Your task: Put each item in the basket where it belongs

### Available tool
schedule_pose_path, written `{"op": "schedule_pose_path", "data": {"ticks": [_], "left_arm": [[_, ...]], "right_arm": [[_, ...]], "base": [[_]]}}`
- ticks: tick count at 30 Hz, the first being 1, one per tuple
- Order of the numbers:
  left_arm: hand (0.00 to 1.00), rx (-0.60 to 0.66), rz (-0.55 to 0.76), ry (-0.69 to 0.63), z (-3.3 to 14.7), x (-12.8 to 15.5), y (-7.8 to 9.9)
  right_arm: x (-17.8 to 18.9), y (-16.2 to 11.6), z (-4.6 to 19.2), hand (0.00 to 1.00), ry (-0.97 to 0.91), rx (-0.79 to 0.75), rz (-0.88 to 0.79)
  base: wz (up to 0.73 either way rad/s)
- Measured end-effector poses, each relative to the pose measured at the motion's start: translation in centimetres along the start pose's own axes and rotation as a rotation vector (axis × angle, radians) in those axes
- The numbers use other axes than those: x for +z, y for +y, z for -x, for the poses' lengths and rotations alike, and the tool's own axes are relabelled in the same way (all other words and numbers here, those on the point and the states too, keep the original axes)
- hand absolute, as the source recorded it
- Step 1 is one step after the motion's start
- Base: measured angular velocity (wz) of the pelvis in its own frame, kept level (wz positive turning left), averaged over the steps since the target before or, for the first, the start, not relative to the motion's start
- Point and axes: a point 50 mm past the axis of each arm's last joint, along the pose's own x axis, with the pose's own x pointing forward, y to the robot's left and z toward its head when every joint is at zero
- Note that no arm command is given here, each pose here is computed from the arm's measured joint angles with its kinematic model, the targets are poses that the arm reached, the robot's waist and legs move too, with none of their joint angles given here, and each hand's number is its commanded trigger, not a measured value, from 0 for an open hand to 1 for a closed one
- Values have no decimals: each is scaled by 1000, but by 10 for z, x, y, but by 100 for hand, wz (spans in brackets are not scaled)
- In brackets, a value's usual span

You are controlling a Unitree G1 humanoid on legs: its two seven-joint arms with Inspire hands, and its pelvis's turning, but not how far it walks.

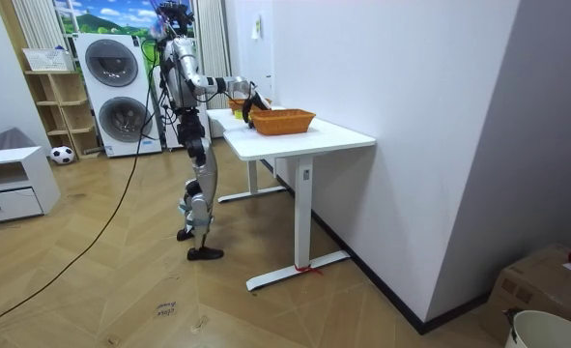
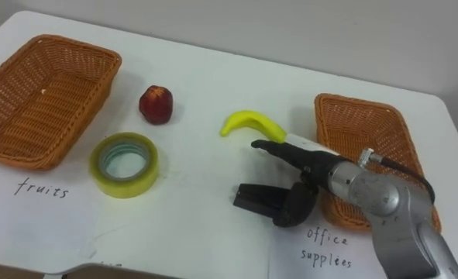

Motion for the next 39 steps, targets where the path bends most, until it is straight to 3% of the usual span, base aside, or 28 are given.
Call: {"op": "schedule_pose_path", "data": {"ticks": [9, 19, 39], "left_arm": [[0, 3, 5, -11, -1, 5, -1], [0, 11, 14, -39, 0, 13, -3], [0, 5, 7, -30, 0, 14, -6]], "right_arm": [[9, -1, 0, 0, 19, -38, 57], [19, 20, -14, 0, -19, 38, 14], [9, 27, -20, 0, 23, 47, -2]], "base": [[0], [-1], [0]]}}
